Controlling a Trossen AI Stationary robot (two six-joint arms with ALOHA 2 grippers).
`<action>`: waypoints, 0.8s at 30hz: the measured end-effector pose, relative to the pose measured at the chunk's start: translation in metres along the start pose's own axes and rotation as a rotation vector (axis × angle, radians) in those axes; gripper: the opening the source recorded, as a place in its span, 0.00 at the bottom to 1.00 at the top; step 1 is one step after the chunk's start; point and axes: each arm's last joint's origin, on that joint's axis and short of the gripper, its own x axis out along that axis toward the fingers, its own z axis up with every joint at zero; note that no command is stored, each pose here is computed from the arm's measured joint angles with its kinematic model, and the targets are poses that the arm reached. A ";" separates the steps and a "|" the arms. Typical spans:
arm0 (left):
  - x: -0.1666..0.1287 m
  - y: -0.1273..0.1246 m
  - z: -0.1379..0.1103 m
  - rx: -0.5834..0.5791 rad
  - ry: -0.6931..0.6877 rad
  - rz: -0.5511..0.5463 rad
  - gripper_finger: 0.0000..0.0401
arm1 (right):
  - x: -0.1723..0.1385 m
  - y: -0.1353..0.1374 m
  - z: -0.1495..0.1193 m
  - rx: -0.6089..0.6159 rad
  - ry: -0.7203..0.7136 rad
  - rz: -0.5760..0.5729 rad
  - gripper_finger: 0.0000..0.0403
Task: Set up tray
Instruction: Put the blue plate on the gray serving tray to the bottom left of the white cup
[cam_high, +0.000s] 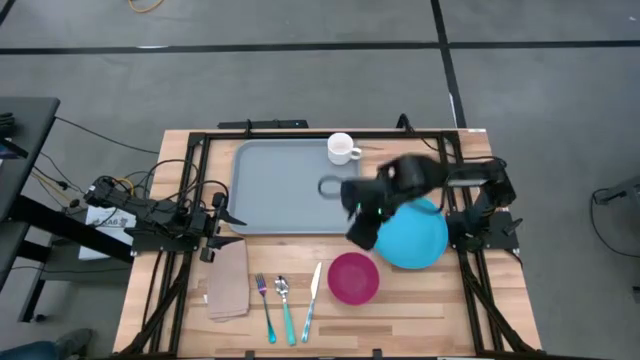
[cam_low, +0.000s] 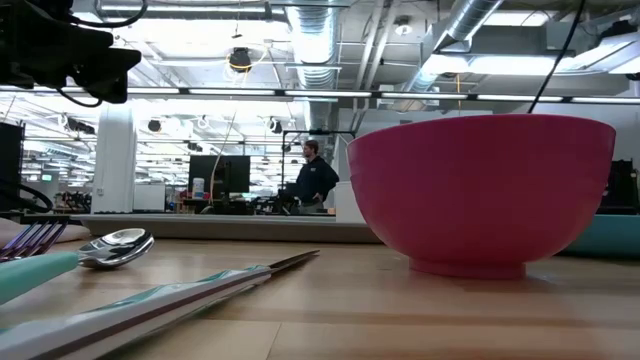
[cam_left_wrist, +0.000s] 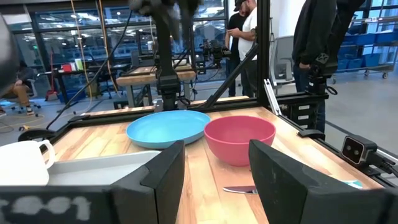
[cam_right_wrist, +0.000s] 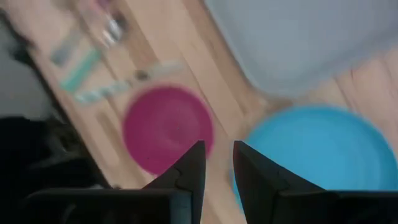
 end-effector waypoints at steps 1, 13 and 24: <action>0.000 0.000 0.000 0.002 0.001 0.000 0.42 | 0.010 0.003 -0.005 0.000 0.029 -0.028 0.20; 0.000 0.000 0.000 0.000 0.001 0.000 0.42 | 0.118 -0.004 -0.033 0.127 0.136 -0.192 0.20; 0.000 0.000 0.000 -0.002 0.001 0.000 0.42 | 0.125 -0.032 -0.070 0.319 0.056 -0.143 0.20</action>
